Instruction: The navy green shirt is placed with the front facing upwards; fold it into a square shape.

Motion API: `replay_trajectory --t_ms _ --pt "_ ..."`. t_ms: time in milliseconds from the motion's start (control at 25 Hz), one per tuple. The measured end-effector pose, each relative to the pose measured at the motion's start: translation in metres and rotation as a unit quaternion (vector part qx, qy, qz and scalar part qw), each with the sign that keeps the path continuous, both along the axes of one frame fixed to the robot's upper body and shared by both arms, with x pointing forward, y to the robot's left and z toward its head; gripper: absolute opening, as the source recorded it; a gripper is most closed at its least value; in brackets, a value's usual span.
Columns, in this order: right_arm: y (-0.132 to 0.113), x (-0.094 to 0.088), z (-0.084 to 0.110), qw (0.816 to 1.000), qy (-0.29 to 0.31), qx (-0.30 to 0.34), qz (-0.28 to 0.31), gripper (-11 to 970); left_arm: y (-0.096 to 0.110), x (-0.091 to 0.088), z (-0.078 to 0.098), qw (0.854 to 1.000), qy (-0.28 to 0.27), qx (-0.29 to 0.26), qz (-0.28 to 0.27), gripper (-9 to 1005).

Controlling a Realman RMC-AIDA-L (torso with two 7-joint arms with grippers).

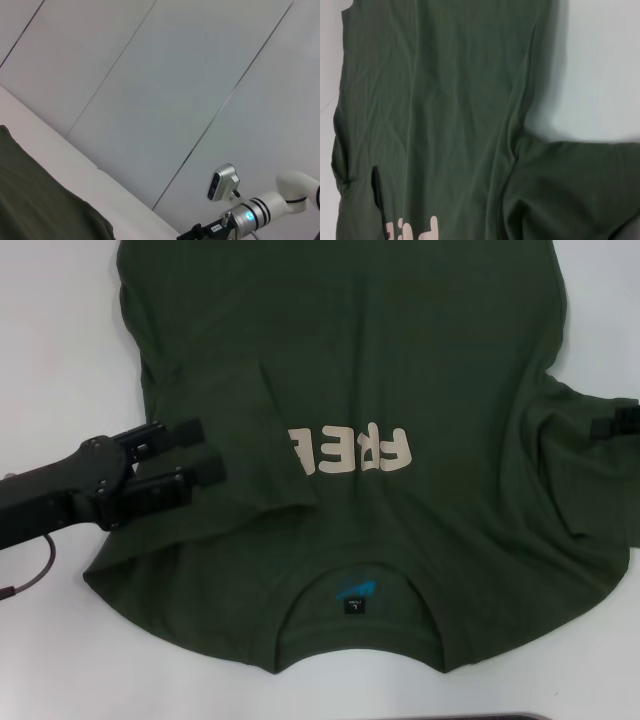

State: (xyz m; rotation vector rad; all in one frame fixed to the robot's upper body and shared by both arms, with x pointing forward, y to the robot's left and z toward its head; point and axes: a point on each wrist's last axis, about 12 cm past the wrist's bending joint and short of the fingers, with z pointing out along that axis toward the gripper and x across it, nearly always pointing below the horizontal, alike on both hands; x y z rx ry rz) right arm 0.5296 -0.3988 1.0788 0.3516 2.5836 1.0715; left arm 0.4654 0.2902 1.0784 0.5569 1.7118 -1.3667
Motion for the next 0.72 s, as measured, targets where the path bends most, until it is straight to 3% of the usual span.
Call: replay_trajectory --t_ms 480,720 --pt "-0.0020 0.0003 0.0029 1.000 0.003 -0.002 0.003 382 0.0009 0.0001 0.0002 1.000 0.001 0.000 0.002 841" --pt "-0.0012 0.0002 0.0027 1.000 0.005 -0.002 0.006 116 0.0010 0.0001 0.0002 1.000 0.002 -0.001 0.002 841"
